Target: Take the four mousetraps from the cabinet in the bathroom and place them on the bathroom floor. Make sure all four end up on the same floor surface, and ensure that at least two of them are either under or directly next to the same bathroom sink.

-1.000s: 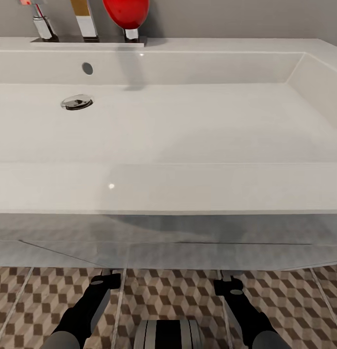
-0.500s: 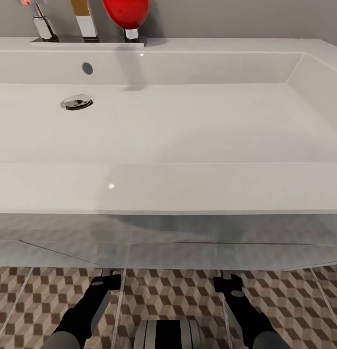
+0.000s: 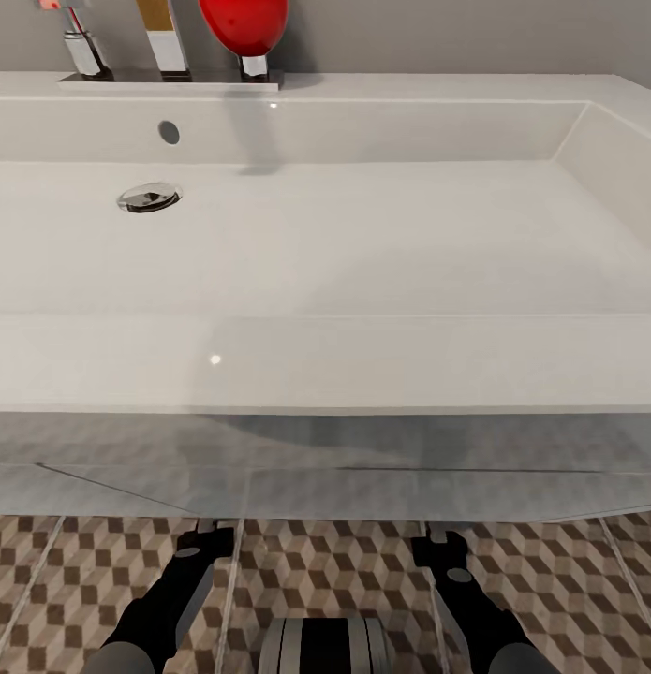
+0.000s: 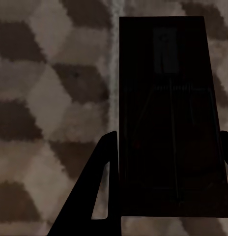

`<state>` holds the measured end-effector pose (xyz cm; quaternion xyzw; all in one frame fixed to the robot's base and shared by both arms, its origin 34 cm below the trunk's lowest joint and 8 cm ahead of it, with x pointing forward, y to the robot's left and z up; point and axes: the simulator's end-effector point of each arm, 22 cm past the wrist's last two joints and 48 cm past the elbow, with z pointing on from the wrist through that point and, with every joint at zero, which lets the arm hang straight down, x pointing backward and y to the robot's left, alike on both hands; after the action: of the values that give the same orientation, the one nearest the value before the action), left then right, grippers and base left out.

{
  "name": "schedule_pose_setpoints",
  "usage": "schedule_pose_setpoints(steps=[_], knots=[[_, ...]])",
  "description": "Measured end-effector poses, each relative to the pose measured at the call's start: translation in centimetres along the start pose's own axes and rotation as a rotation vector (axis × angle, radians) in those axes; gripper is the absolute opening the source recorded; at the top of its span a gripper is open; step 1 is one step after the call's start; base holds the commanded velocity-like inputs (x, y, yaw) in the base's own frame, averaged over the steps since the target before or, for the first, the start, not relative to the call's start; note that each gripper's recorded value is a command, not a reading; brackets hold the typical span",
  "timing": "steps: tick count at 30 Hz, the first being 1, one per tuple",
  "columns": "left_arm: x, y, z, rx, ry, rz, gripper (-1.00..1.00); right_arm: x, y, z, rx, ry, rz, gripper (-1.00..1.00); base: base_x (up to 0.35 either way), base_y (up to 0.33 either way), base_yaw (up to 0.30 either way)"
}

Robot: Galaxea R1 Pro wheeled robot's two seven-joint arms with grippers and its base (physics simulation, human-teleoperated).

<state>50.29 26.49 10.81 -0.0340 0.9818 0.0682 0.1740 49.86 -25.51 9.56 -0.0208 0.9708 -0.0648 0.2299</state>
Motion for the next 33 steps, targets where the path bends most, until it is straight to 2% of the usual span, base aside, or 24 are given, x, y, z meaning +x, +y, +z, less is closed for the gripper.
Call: schedule_pose_setpoints(steps=[6,10,15,21,33], knots=[[0.3,0.2,0.1,0.001,0.002,-0.006,-1.0,0.4,0.1,0.0,-0.003,-0.001,0.002,-1.0,0.0,0.0,0.0],[1.7,0.4,0.3,-0.001,0.022,-0.004,-1.0,0.8,0.3,0.2,-0.007,0.01,0.004,-1.0,0.0,0.0,0.0],[2.0,2.0,0.7,-0.022,-0.003,-0.005,-1.0,1.0,0.8,0.9,-0.02,0.044,0.001,-1.0,0.0,0.0,0.0],[2.1,3.0,0.9,-0.034,-0.009,-0.006,-1.0,0.0,1.4,1.2,-0.03,0.03,0.006,-1.0,0.0,0.0,0.0],[1.8,3.1,2.2,-0.04,0.035,0.002,-1.0,0.2,1.6,1.3,-0.034,0.033,0.009,-1.0,0.0,0.0,0.0]])
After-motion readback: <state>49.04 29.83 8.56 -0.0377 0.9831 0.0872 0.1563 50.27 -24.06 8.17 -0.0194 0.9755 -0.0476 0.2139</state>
